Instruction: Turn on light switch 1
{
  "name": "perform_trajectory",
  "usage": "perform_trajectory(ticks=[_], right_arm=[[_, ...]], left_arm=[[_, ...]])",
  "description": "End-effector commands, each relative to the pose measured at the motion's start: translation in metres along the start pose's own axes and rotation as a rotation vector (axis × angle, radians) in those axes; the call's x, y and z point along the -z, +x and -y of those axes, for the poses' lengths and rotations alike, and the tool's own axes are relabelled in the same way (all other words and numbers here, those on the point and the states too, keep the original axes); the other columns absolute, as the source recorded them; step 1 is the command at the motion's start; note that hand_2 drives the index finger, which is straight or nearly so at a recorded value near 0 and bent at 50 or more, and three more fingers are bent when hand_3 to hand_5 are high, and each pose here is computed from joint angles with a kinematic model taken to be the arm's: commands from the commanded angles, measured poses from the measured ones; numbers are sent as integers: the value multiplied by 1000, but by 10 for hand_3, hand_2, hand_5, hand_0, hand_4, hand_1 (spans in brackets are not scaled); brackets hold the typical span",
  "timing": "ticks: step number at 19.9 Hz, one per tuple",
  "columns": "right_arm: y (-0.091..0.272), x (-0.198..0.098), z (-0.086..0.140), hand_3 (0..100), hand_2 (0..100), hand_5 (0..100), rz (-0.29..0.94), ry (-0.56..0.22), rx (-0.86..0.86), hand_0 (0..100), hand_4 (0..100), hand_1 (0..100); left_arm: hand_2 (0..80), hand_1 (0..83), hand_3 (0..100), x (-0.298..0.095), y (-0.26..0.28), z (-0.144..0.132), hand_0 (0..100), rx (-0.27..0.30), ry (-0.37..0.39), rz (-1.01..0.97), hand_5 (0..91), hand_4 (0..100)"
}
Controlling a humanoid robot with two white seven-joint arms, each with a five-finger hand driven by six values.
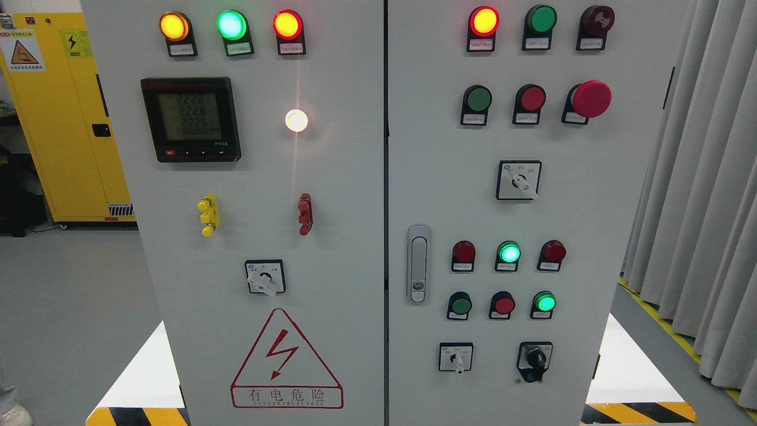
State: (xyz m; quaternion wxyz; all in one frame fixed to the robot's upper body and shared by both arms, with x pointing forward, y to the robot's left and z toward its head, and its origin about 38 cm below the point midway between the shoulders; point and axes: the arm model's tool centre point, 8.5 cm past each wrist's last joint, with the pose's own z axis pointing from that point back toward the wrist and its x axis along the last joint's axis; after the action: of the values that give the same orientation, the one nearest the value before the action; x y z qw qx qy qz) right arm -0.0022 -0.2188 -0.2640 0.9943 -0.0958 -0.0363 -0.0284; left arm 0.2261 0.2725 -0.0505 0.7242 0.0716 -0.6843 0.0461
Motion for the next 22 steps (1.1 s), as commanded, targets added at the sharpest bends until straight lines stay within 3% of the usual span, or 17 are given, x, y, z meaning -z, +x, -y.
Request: perform_trajectory(ticks=[1, 2, 3, 5, 6, 7, 10, 16, 19, 22], right_arm=[[0, 0, 0, 0, 40, 0, 0, 0, 0, 0, 0, 500], [0, 0, 0, 0, 40, 0, 0, -1, 0, 0, 0, 500], [0, 0, 0, 0, 40, 0, 0, 0, 0, 0, 0, 500], [0, 0, 0, 0, 40, 0, 0, -1, 0, 0, 0, 500], [0, 0, 0, 0, 40, 0, 0, 0, 0, 0, 0, 500], [0, 0, 0, 0, 40, 0, 0, -1, 0, 0, 0, 500], [0, 0, 0, 0, 40, 0, 0, 0, 0, 0, 0, 500], [0, 0, 0, 0, 40, 0, 0, 0, 0, 0, 0, 500], [0, 0, 0, 0, 40, 0, 0, 0, 0, 0, 0, 500], [0, 0, 0, 0, 40, 0, 0, 0, 0, 0, 0, 500]], left_arm=[[352, 279, 697, -122, -148, -30, 89, 53, -66, -569, 529, 754], [259, 283, 594, -133, -156, -28, 105, 43, -89, -611, 408, 661], [244, 283, 575, -149, -167, -27, 114, 33, -117, -679, 381, 646], [160, 285, 464, -172, -183, -28, 128, 32, -125, -792, 260, 560], [109, 286, 461, -183, -190, -29, 130, 35, -127, -840, 182, 511], [84, 288, 347, -193, -195, -30, 141, 31, -136, -883, 40, 436], [48, 292, 279, -216, -204, -28, 177, -4, -193, -981, 0, 378], [13, 296, 160, -244, -217, -24, 223, -25, -205, -1181, 0, 243], [0, 292, 0, -250, -219, -22, 242, -18, -224, -1234, 0, 121], [0, 274, 0, -254, -221, -22, 260, -17, -218, -1284, 0, 11]])
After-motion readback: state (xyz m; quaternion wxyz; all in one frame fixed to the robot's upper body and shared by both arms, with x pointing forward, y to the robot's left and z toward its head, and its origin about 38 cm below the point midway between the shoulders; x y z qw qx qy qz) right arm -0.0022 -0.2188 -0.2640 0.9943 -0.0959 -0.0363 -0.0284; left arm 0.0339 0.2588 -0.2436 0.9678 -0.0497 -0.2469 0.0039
